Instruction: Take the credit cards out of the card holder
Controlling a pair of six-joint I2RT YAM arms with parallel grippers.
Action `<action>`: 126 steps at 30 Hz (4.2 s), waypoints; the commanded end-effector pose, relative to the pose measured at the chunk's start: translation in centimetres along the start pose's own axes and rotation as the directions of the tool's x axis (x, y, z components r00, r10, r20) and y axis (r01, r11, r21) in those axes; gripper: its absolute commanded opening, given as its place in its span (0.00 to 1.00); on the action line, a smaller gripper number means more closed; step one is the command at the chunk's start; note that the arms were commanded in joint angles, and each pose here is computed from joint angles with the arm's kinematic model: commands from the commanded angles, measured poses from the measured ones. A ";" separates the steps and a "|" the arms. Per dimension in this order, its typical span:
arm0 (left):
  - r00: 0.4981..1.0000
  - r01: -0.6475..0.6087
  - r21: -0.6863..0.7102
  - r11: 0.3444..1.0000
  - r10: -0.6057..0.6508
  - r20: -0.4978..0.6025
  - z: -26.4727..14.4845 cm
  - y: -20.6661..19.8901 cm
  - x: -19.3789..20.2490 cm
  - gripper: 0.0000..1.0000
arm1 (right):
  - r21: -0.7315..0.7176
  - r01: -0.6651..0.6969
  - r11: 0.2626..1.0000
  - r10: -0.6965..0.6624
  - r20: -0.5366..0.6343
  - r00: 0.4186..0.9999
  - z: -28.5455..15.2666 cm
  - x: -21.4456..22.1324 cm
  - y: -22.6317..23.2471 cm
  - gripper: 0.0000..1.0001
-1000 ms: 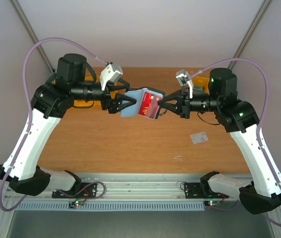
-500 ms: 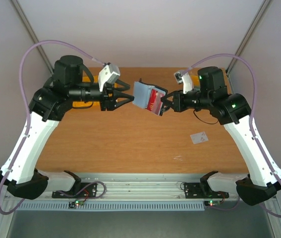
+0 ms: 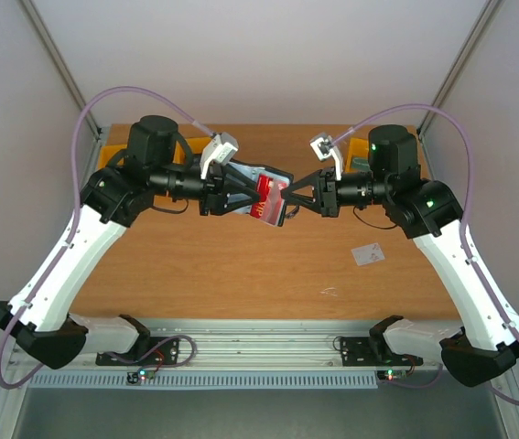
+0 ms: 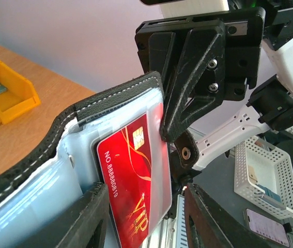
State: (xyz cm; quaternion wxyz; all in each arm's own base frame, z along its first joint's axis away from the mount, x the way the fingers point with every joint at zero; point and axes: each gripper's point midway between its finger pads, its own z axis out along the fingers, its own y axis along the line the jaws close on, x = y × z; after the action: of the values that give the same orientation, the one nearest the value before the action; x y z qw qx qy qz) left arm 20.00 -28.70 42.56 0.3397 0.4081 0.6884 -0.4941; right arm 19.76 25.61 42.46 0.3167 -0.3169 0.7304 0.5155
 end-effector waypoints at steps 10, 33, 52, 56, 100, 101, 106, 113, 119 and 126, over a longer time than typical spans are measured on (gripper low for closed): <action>0.999 -0.019 0.033 0.999 0.018 0.027 -0.2 -0.9 -0.7 0.53 | -0.217 0.190 0.957 -0.181 0.062 0.982 -1.1 -1.2 5.7 0.01; 0.996 -0.091 0.185 0.979 0.088 0.024 0.9 -4.4 -1.9 0.05 | -0.064 0.218 0.974 -0.210 0.119 0.970 -1.2 -2.5 3.8 0.01; 0.997 -0.049 0.172 0.984 0.038 0.064 -0.1 -3.4 -2.2 0.00 | -0.137 0.111 0.984 -0.107 0.031 0.994 0.3 0.1 2.6 0.36; 0.998 -0.030 0.187 0.982 0.018 0.062 0.0 -3.5 -2.3 0.00 | -0.126 0.100 0.987 -0.098 0.026 0.995 0.6 0.3 2.2 0.19; 0.889 -0.445 -0.672 0.592 0.201 -0.411 -11.1 15.7 4.8 0.00 | 0.213 -0.171 0.962 0.209 -0.168 0.963 1.9 8.9 -11.3 0.01; 0.875 -0.470 -0.697 0.541 0.180 -0.449 -12.1 16.8 4.9 0.00 | 0.205 -0.195 0.959 0.233 -0.181 0.956 2.6 9.6 -11.6 0.01; 0.933 -0.343 -0.749 0.567 0.114 -0.341 -13.3 17.8 3.9 0.00 | 0.097 -0.311 0.945 0.325 -0.237 0.915 6.6 12.2 -13.4 0.01; 0.994 -0.051 -0.701 0.711 -0.032 -0.104 -11.4 17.3 4.1 0.00 | 0.084 -0.390 0.917 0.392 -0.375 0.840 9.9 16.9 -16.8 0.01; 0.992 0.108 -0.575 0.811 -0.128 0.005 -9.5 16.0 4.5 0.00 | 0.216 -0.433 0.875 0.484 -0.434 0.760 10.4 21.6 -20.8 0.01; 0.996 0.075 -0.400 0.914 -0.085 -0.007 -7.7 12.4 4.1 0.00 | 0.688 -0.316 0.653 0.661 -0.314 0.681 4.7 24.5 -28.7 0.41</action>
State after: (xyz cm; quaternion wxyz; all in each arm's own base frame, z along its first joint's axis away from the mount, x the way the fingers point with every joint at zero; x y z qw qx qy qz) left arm 30.80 -16.24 34.56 0.3889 0.2727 0.8312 -0.2891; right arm 25.92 24.57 8.06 -0.0047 -0.1746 0.9092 0.3779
